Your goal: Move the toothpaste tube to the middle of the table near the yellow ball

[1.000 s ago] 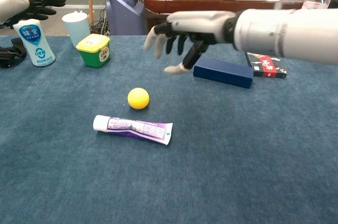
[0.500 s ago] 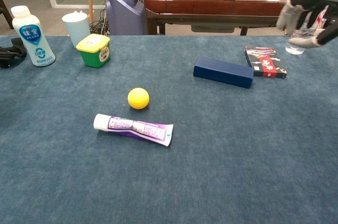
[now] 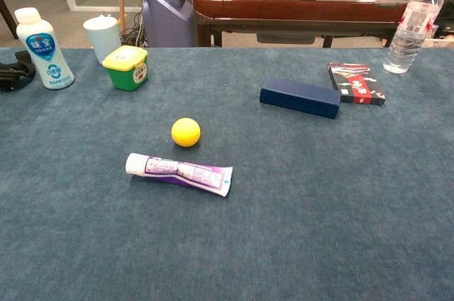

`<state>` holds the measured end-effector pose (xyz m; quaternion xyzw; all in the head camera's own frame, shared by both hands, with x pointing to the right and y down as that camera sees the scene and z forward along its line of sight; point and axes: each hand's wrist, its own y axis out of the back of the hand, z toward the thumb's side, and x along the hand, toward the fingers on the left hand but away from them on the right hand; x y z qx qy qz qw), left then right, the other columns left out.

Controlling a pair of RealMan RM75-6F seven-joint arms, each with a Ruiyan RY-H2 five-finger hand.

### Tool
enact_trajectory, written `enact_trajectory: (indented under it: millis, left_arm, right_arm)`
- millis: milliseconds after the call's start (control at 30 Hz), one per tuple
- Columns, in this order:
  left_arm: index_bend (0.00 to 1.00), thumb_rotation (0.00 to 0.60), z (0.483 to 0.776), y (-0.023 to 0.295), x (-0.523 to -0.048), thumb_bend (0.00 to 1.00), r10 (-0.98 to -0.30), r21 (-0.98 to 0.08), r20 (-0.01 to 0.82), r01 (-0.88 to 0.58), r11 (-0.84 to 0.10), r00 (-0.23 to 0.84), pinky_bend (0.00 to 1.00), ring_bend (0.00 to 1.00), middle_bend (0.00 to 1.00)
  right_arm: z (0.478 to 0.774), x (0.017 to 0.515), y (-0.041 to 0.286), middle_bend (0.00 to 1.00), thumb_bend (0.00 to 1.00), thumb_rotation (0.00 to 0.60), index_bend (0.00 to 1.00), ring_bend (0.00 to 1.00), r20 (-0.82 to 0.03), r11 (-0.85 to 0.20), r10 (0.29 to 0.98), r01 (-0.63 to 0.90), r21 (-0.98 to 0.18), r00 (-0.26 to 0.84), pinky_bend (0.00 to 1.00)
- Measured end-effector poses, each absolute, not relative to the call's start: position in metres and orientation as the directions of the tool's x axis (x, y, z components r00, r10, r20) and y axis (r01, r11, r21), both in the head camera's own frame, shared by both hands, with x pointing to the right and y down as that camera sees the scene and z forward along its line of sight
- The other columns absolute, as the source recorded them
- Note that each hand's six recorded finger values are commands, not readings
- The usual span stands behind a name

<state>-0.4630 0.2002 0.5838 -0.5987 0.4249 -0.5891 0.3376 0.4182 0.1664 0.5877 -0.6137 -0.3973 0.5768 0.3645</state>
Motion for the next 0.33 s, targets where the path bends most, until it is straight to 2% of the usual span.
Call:
enact_trajectory:
  millis: [167, 333]
  left_arm:
    - [0.0, 0.6, 0.574, 0.219, -0.462, 0.1, -0.909, -0.911, 0.409, -0.097, -0.401, -0.086, 0.03, 0.0, 0.0]
    - [0.0, 0.6, 0.572, 0.23, -0.459, 0.09, -0.902, -0.905, 0.422, -0.106, -0.412, -0.095, 0.03, 0.0, 0.0]
  right_arm:
    - [0.581, 0.429, 0.193, 0.56, 0.39, 0.6, 0.55, 0.45, -0.404, -0.401, 0.915, 0.078, -0.913, -0.02, 0.36]
    - [0.577, 0.433, 0.2, 0.56, 0.39, 0.6, 0.55, 0.46, -0.391, -0.387, 0.92, 0.089, -0.918, -0.027, 0.36]
